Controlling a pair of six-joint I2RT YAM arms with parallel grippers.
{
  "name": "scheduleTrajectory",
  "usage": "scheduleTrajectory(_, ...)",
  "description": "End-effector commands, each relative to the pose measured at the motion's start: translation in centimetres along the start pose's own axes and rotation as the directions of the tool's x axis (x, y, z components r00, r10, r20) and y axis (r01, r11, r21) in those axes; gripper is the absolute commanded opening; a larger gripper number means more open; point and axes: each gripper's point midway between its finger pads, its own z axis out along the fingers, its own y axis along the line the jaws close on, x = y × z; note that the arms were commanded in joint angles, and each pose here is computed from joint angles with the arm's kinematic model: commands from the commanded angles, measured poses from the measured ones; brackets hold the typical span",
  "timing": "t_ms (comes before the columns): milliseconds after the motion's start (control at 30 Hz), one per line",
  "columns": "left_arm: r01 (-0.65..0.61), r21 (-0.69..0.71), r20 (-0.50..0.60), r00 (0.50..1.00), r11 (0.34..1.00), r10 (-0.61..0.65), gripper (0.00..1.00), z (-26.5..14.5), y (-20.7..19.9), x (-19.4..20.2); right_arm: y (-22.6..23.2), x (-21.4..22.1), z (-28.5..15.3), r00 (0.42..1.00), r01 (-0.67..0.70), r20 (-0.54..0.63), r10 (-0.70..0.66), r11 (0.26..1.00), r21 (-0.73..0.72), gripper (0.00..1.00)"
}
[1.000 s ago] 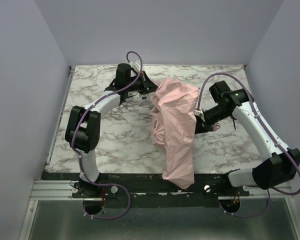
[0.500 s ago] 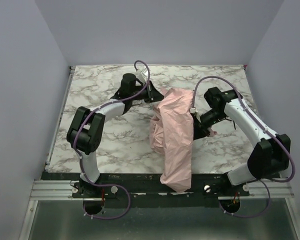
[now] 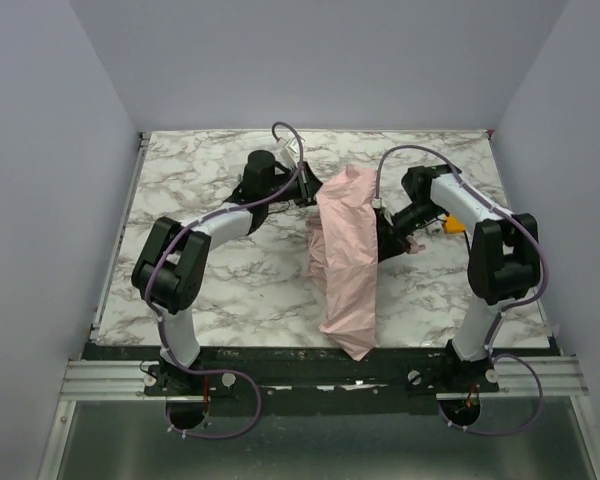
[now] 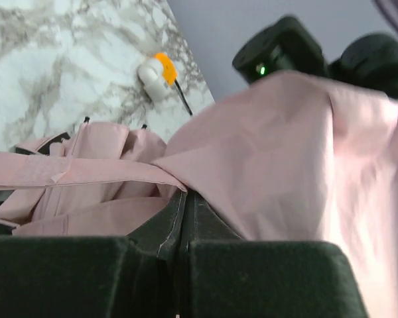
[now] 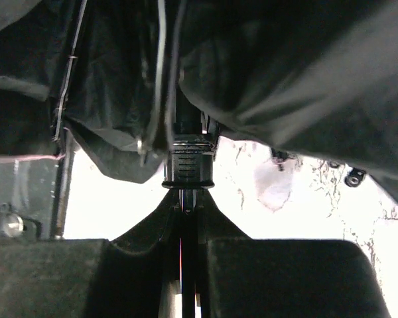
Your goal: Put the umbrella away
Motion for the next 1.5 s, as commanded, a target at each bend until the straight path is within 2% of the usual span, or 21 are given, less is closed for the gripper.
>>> scheduleTrajectory(0, 0.047, -0.113, 0.052, 0.998, 0.992, -0.042, 0.00, 1.5, 3.1, -2.7, -1.5, 1.7, 1.0, 0.985, 0.172, -0.028, -0.171, 0.985, 0.032, 0.01)
scheduleTrajectory(100, 0.081, -0.210, 0.067, 0.995, 0.974, -0.068, 0.00, 1.6, 5.5, -3.2, 0.5, 3.8, 2.2, 0.961, 0.276, -0.039, -0.275, 0.961, 0.010, 0.01)
scheduleTrajectory(233, 0.101, -0.300, 0.073, 0.994, 0.949, -0.083, 0.00, 1.4, 7.9, -3.5, 2.3, 5.5, 2.9, 0.900, 0.432, -0.081, -0.427, 0.900, 0.050, 0.00)
scheduleTrajectory(367, 0.088, -0.291, 0.078, 0.995, 0.953, -0.068, 0.00, 1.9, 8.2, -4.2, 3.5, 7.3, 3.4, 0.836, 0.539, -0.139, -0.530, 0.842, 0.032, 0.00)
scheduleTrajectory(600, 0.000, -0.176, 0.075, 0.997, 0.984, 0.014, 0.00, 3.1, 5.4, -6.4, 3.9, 7.8, 3.6, 0.843, 0.526, -0.136, -0.521, 0.851, 0.001, 0.00)
scheduleTrajectory(700, -0.043, -0.026, 0.043, 0.998, 0.999, 0.044, 0.00, 3.5, 2.2, -6.1, 2.8, 7.6, 3.7, 0.868, 0.485, -0.135, -0.477, 0.874, 0.032, 0.00)
scheduleTrajectory(767, -0.066, 0.048, 0.022, 0.998, 0.997, 0.065, 0.00, 3.3, 0.4, -5.3, 1.6, 7.3, 3.6, 0.906, 0.413, -0.127, -0.404, 0.909, 0.053, 0.01)
scheduleTrajectory(933, -0.096, 0.159, 0.004, 0.995, 0.983, 0.097, 0.00, 1.2, -2.3, -1.6, -1.9, 4.6, 2.5, 0.960, 0.276, -0.083, -0.267, 0.955, 0.109, 0.01)
scheduleTrajectory(1067, -0.099, 0.194, 0.006, 0.995, 0.976, 0.100, 0.00, -0.4, -3.3, 1.1, -4.9, 2.9, 1.7, 0.989, 0.145, -0.057, -0.139, 0.979, 0.143, 0.01)
scheduleTrajectory(1233, -0.090, 0.188, 0.016, 0.996, 0.978, 0.089, 0.00, -0.3, -3.6, 0.7, -5.1, 2.1, 2.1, 1.000, 0.009, -0.007, -0.008, 0.992, 0.126, 0.01)
scheduleTrajectory(1300, -0.088, 0.233, 0.027, 0.996, 0.968, 0.084, 0.00, -0.3, -5.0, 0.1, -4.5, 2.1, 2.1, 0.999, -0.049, -0.005, 0.050, 0.993, 0.108, 0.01)
scheduleTrajectory(1367, -0.083, 0.285, 0.034, 0.997, 0.955, 0.076, 0.00, -0.5, -6.8, -0.2, -4.5, 2.6, 2.0, 0.994, -0.106, -0.024, 0.110, 0.985, 0.132, 0.01)
scheduleTrajectory(1467, -0.095, 0.319, 0.032, 0.995, 0.943, 0.089, 0.00, -1.2, -8.8, 0.2, -6.2, 3.7, 1.5, 0.978, -0.182, -0.056, 0.201, 0.953, 0.243, 0.00)
